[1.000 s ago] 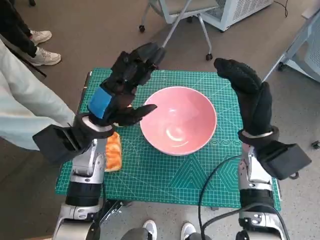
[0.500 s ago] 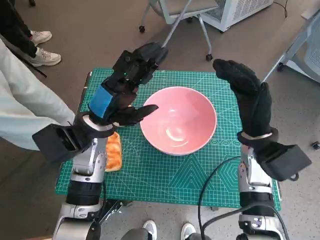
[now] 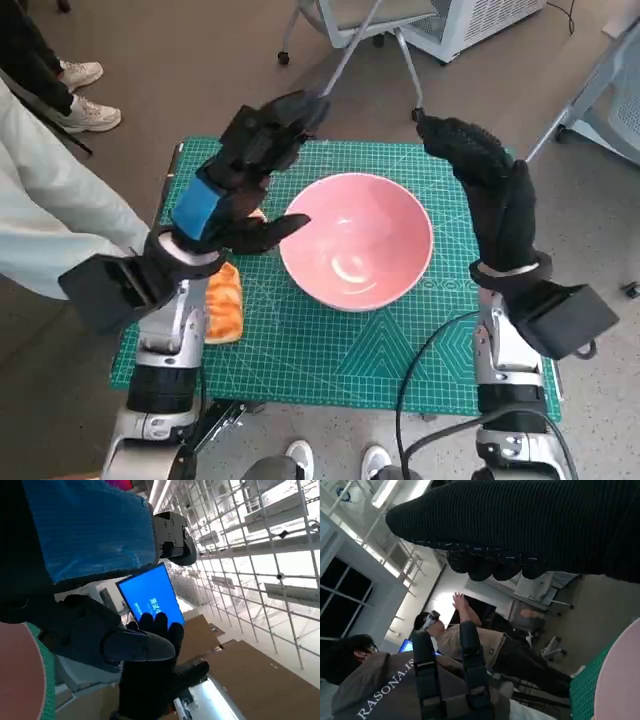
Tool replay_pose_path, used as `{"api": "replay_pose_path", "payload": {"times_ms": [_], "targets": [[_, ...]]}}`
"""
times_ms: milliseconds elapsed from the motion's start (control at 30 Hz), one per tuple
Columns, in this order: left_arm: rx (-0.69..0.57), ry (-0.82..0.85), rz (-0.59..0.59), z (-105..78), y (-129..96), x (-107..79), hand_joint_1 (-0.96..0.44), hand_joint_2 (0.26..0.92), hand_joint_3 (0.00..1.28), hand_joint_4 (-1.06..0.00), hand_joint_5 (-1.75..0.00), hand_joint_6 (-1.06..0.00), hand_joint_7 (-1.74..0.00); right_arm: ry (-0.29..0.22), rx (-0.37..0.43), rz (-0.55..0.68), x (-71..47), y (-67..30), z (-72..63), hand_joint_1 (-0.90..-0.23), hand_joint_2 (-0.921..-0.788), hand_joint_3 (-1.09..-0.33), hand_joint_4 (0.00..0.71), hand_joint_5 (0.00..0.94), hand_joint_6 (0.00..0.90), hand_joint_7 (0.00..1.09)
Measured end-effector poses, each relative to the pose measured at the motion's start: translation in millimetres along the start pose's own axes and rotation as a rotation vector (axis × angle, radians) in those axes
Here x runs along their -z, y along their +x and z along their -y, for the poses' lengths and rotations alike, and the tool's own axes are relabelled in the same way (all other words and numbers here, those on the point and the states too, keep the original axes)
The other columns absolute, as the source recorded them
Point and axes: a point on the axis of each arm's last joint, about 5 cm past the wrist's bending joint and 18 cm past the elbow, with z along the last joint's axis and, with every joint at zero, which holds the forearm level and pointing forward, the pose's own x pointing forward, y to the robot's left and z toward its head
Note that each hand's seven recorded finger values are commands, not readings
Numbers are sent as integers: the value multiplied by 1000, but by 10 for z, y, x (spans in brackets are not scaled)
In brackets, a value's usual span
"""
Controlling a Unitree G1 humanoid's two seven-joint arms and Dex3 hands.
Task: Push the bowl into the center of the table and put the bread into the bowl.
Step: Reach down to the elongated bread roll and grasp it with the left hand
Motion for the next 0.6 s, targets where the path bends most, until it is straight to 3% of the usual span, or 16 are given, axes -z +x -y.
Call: {"api": "replay_pose_path", "payload": {"times_ms": [333, 433, 600], "targets": [[6, 93, -22, -117, -185, -94, -474, 921, 270, -189, -8, 1, -557, 0, -10, 17, -37, 29, -15, -669, -921, -753, 198, 0, 82, 526], [42, 187, -51, -230, -265, -183, -409, 908, 206, -198, -11, 1, -564, -2, -10, 21, -50, 31, -8, -667, -921, -754, 198, 0, 80, 530], [159, 394, -152, -511, -378, -421, -278, 832, 117, -233, -25, -5, -610, -5, -7, 18, -57, 15, 11, -667, -921, -755, 199, 1, 77, 537]]}}
